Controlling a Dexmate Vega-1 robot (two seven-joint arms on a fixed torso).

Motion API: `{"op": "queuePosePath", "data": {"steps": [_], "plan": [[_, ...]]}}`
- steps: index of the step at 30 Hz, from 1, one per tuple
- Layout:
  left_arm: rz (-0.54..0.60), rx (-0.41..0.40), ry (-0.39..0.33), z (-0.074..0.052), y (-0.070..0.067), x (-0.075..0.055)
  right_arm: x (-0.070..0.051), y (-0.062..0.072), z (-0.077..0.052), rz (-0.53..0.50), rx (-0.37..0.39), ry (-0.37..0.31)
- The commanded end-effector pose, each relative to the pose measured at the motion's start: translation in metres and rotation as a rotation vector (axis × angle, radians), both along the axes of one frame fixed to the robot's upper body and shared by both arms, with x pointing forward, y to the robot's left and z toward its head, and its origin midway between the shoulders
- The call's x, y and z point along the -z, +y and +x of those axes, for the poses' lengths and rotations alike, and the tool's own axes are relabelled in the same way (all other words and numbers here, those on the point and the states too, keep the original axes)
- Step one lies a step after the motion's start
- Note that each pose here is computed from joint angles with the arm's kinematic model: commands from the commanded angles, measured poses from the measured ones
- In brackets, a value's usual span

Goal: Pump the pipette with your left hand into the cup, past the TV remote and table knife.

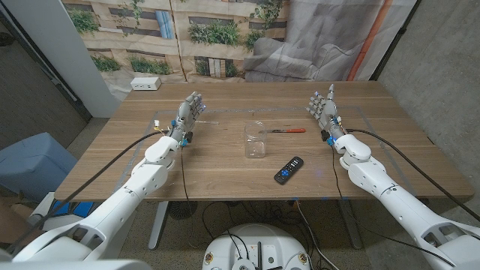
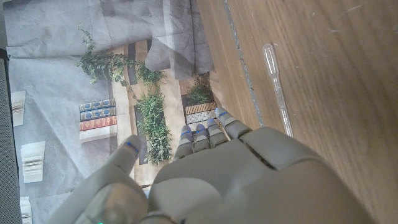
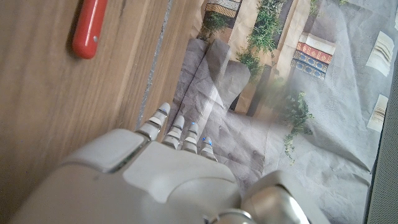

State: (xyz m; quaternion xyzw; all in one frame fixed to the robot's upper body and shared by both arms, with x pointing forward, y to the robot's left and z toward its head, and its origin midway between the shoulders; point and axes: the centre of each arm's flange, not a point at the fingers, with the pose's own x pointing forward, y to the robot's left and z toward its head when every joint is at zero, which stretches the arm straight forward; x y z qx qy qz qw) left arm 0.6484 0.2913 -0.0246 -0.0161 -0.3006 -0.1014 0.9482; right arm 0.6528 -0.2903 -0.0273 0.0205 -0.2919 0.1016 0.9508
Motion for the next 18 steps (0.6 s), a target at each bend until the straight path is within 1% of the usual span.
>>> {"op": "queuePosePath", "data": {"steps": [1,7,18], "plan": [[0.035,-0.040,-0.043,-0.013,0.002,-0.011,0.000,0.000,0.000,0.000,0.000,0.000],[0.064,-0.074,-0.064,-0.022,0.004,-0.014,0.000,0.000,0.000,0.000,0.000,0.000],[0.175,-0.156,-0.116,-0.036,0.008,-0.027,0.000,0.000,0.000,0.000,0.000,0.000]]}}
